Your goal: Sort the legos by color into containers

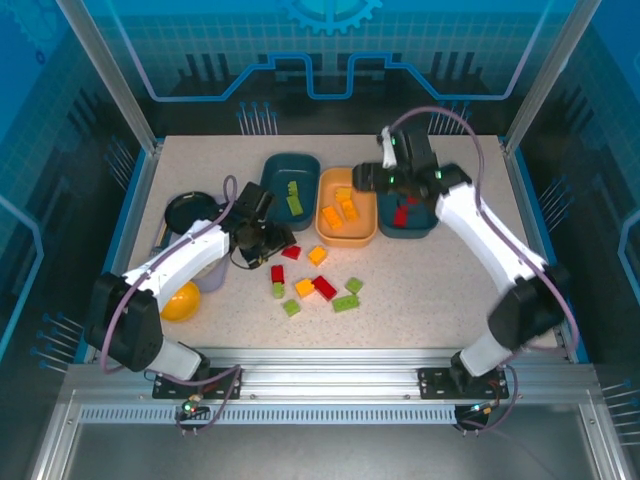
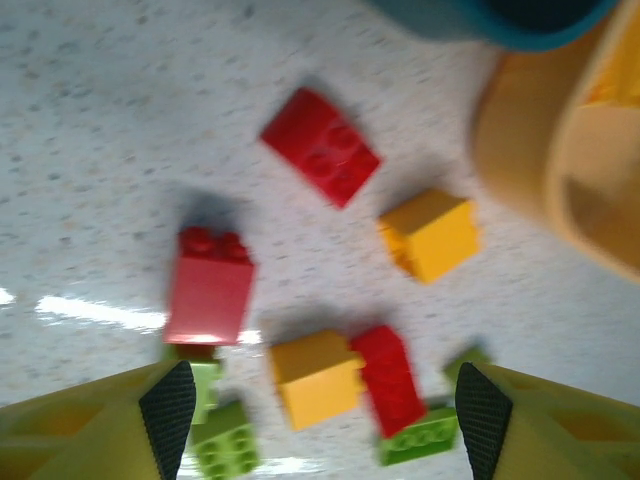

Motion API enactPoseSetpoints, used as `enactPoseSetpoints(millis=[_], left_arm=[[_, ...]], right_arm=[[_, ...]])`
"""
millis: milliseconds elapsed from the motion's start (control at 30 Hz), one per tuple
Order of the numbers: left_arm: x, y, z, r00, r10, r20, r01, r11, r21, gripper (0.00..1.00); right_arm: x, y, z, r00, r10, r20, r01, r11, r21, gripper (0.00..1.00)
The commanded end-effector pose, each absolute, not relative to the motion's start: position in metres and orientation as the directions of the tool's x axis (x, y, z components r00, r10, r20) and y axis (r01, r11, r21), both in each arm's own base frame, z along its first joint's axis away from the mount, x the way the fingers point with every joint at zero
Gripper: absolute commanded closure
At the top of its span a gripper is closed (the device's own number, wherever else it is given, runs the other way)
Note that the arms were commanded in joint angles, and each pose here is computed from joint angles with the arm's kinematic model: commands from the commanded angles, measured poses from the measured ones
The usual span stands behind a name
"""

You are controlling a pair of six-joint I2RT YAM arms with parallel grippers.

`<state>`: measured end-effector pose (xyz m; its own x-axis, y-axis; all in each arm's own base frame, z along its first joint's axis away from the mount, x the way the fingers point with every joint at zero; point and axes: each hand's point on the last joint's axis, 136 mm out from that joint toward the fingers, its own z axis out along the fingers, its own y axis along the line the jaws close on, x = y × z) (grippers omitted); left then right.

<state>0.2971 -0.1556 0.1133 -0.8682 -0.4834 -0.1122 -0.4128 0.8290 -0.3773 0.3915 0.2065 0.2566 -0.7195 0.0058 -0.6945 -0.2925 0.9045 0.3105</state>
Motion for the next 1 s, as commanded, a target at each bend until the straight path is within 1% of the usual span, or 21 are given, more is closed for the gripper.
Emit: enactPoseSetpoints(millis=[0, 33, 133, 233, 333, 400, 500, 667, 867, 967], left_arm=[[0.278, -0.149, 0.090, -0.927, -0.368, -0.071, -0.332, 0.894, -0.301, 0.26], [0.277, -0.151, 0.086, -0.932, -0.356, -0.066, -0.321, 0.896, -0.306, 0.26], [0.273, -0.150, 0.079, -0.938, -0.340, -0.063, -0.307, 0.903, -0.299, 0.25], [0.271, -0.149, 0.073, -0.942, -0.330, -0.057, -0.301, 0.908, -0.293, 0.25], [0.266, -0.151, 0.071, -0.947, -0.320, -0.041, -0.293, 0.905, -0.309, 0.25], [0.260, -0.156, 0.070, -0.953, -0.303, -0.031, -0.277, 0.905, -0.324, 0.25], [0.247, -0.161, 0.064, -0.965, -0.263, -0.013, -0.246, 0.919, -0.308, 0.27], [0.236, -0.162, 0.046, -0.970, -0.244, 0.013, -0.239, 0.934, -0.265, 0.33], [0.241, -0.165, 0.030, -0.974, -0.227, -0.014, -0.217, 0.944, -0.250, 0.47], [0.239, -0.165, 0.023, -0.978, -0.209, -0.013, -0.201, 0.955, -0.216, 0.57]], right_arm=[[0.338, 0.248, 0.208, -0.788, -0.029, -0.615, -0.408, 0.774, 0.485, 0.23], [0.320, 0.254, 0.203, -0.797, -0.035, -0.603, -0.417, 0.754, 0.507, 0.23], [0.271, 0.262, 0.178, -0.822, -0.080, -0.565, -0.424, 0.747, 0.511, 0.23], [0.239, 0.264, 0.159, -0.841, -0.113, -0.529, -0.423, 0.747, 0.512, 0.23], [0.222, 0.261, 0.141, -0.853, -0.155, -0.499, -0.422, 0.767, 0.483, 0.24], [0.219, 0.259, 0.136, -0.856, -0.163, -0.491, -0.419, 0.776, 0.472, 0.24], [0.220, 0.258, 0.137, -0.856, -0.162, -0.491, -0.414, 0.785, 0.461, 0.24], [0.221, 0.267, 0.143, -0.852, -0.170, -0.496, -0.434, 0.758, 0.486, 0.24], [0.216, 0.272, 0.147, -0.856, -0.169, -0.489, -0.441, 0.732, 0.519, 0.24], [0.216, 0.272, 0.148, -0.854, -0.171, -0.491, -0.443, 0.734, 0.515, 0.25]])
